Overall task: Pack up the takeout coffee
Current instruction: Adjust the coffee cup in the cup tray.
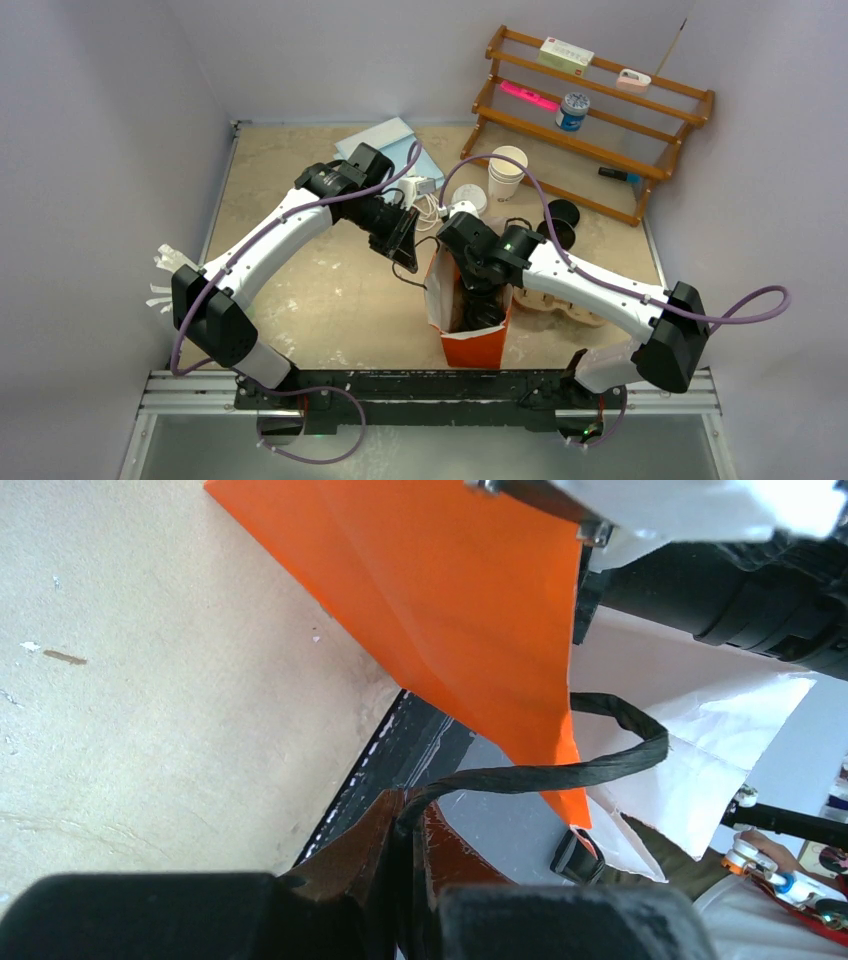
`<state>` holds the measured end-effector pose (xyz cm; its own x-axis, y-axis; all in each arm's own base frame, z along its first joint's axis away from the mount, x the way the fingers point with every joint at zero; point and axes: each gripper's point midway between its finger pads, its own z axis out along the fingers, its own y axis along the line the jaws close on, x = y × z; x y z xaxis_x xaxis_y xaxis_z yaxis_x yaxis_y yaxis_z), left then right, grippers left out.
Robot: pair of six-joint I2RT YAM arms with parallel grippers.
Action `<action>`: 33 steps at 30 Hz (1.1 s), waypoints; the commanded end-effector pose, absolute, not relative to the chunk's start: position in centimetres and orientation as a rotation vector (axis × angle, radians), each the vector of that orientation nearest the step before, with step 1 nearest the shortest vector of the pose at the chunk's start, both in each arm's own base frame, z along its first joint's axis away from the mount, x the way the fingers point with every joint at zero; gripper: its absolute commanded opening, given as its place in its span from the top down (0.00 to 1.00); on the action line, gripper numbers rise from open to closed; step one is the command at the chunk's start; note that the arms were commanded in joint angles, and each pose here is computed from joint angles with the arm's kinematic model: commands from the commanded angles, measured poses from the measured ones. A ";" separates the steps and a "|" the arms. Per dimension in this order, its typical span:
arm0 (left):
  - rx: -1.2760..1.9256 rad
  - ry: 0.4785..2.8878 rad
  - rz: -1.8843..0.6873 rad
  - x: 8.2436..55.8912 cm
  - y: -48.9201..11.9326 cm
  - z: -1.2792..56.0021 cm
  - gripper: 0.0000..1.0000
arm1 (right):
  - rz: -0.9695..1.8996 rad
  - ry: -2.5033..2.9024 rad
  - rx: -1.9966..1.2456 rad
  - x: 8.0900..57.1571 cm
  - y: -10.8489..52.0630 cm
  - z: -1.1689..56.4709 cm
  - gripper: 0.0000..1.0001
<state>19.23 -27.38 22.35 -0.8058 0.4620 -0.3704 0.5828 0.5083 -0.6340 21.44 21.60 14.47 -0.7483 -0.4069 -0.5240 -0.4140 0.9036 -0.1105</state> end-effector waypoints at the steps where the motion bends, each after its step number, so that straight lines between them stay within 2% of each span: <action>1: 0.911 2.527 -1.185 19.9 -27.7 23.9 0.94 | -0.058 2.516 -0.515 21.5 20.1 13.9 1.00; 10: 0.913 2.533 -1.192 19.9 -27.8 23.7 0.94 | -0.085 2.615 -0.583 19.9 19.5 12.3 1.00; 25: 0.910 2.540 -1.184 20.0 -27.8 23.5 0.94 | -0.110 2.757 -0.506 16.8 17.5 9.5 1.00; 31: 0.907 2.540 -1.173 20.2 -27.8 23.6 0.94 | -0.049 2.650 -0.467 18.6 18.5 12.2 1.00; 33: 0.903 2.539 -1.167 20.3 -27.8 23.6 0.94 | -0.022 2.585 -0.456 19.7 19.0 13.6 0.96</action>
<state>19.30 -27.42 22.31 -0.8066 0.4622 -0.3684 0.5816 0.5097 -0.6340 20.18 20.95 13.04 -0.8002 -0.3161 -0.5098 -0.3387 0.9395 -0.0508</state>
